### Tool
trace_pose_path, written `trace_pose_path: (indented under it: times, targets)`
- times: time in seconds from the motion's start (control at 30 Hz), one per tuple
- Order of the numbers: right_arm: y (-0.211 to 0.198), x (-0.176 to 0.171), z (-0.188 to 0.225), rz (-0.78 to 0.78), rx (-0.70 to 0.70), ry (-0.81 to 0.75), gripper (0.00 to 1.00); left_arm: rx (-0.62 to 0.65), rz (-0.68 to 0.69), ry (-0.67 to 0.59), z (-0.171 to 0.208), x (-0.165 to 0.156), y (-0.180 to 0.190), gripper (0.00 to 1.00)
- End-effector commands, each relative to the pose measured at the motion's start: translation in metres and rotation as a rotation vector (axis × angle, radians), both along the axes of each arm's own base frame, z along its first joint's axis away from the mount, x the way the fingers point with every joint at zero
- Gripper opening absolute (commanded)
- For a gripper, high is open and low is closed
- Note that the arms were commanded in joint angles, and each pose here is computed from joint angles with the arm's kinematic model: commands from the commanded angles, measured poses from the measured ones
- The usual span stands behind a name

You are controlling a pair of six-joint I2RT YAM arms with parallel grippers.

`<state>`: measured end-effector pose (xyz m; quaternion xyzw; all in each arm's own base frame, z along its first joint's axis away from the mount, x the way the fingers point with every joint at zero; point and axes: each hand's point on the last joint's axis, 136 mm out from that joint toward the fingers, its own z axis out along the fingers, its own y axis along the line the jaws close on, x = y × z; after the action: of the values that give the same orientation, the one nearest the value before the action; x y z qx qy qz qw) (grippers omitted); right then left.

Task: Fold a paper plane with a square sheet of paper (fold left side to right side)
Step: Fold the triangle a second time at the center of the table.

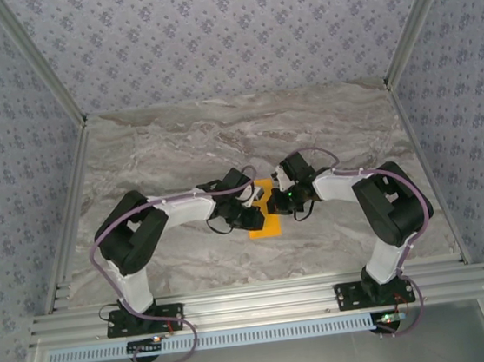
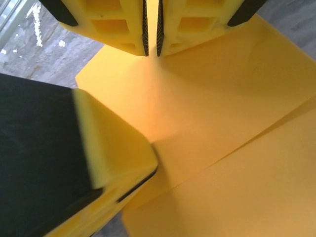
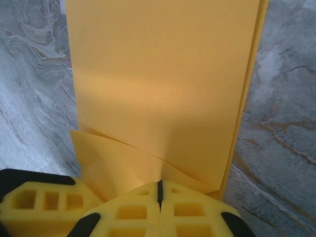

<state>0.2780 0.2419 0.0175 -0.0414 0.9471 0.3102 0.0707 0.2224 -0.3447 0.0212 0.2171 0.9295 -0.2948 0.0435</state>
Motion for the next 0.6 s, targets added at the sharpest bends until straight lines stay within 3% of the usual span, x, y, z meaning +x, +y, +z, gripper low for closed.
trace_pose_path:
  times: [0.0,0.57]
  targets:
    - [-0.021,-0.018,-0.027,-0.018,-0.127,0.095,0.07,0.004,-0.035,0.02,-0.001,-0.006,-0.001,0.14]
    - [-0.027,-0.018,-0.031,-0.022,-0.156,0.113,0.07,0.108,-0.027,0.1,-0.024,-0.052,0.053,0.13]
